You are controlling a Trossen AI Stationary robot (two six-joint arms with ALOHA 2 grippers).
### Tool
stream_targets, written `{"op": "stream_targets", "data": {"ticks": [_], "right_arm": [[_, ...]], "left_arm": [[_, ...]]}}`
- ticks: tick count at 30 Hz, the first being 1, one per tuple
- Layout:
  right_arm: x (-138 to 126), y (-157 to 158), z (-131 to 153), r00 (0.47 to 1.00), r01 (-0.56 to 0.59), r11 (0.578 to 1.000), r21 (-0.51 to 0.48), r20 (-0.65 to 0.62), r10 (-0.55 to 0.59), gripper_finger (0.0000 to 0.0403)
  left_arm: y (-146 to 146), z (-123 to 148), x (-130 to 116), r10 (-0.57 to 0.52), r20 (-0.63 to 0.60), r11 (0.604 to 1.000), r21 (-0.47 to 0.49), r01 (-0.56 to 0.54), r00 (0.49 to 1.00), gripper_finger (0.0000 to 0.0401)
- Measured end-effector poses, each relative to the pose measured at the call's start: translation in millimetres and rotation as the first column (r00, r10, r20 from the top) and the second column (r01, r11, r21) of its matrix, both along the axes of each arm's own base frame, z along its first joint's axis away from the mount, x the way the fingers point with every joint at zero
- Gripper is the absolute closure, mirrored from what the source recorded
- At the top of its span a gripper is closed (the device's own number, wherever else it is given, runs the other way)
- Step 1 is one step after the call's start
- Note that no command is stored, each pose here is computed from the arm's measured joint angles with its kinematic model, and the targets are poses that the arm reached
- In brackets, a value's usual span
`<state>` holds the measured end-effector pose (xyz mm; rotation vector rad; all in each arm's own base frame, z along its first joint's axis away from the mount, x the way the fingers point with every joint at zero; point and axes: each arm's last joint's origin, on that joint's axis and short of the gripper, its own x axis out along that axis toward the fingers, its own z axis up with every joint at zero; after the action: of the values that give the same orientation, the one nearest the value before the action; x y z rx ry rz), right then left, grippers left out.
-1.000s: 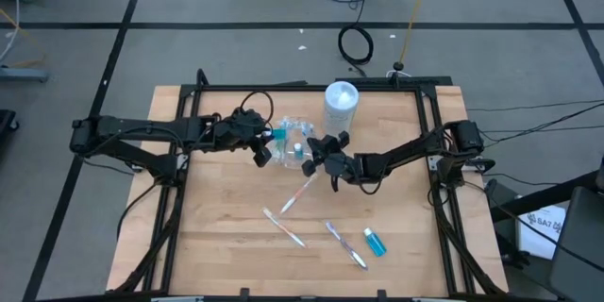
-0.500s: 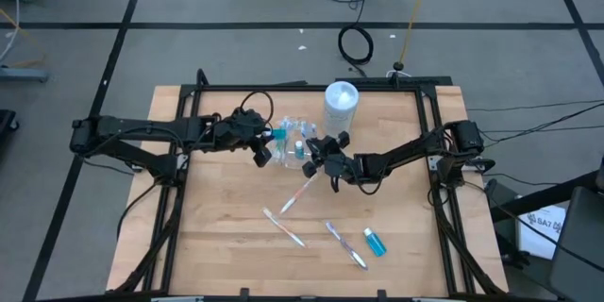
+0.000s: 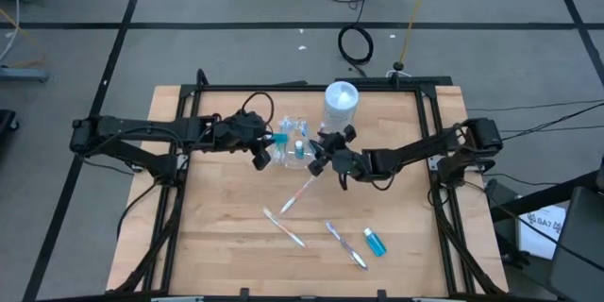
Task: Pick & Place toothbrushing station
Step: Put the top mouthwash into the transparent organizer
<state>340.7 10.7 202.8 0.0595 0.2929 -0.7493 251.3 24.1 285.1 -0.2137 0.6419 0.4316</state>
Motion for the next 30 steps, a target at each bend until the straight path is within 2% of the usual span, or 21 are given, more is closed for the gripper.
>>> {"op": "stream_targets", "data": {"ticks": [6,9,12,19,22,25,30], "right_arm": [[-13,6,32,0.998,-0.069,0.991,-0.113,-0.023,0.066,0.0239],[-22,8,48,0.996,-0.091,0.985,-0.146,-0.032,0.087,0.0239],[-30,9,57,0.991,-0.134,0.984,-0.118,-0.028,0.132,0.0238],[-34,9,58,0.979,-0.202,0.977,-0.067,-0.039,0.2,0.0238],[-33,9,56,0.979,-0.202,0.977,-0.066,-0.05,0.199,0.0238],[-34,9,52,0.976,-0.204,0.977,-0.063,-0.087,0.198,0.0238],[-36,9,48,0.97,-0.206,0.977,-0.058,-0.14,0.196,0.0238]], "left_arm": [[-6,1,1,-0.052,-0.006,0.998,0.032,0.052,0.999,0.0288],[-8,1,2,-0.082,0.003,0.996,0.016,0.082,0.997,0.0288],[-9,2,3,-0.115,0.024,0.993,-0.004,0.115,0.993,0.0288],[-9,-4,19,-0.181,0.02,0.983,0.027,0.18,0.983,0.0288],[-10,-6,34,-0.227,-0.07,0.972,0.044,0.23,0.971,0.0288],[-8,3,49,-0.212,-0.17,0.971,0.073,0.226,0.962,0.0288],[-6,-1,72,-0.229,-0.353,0.959,0.078,0.273,0.907,0.0288]]}}
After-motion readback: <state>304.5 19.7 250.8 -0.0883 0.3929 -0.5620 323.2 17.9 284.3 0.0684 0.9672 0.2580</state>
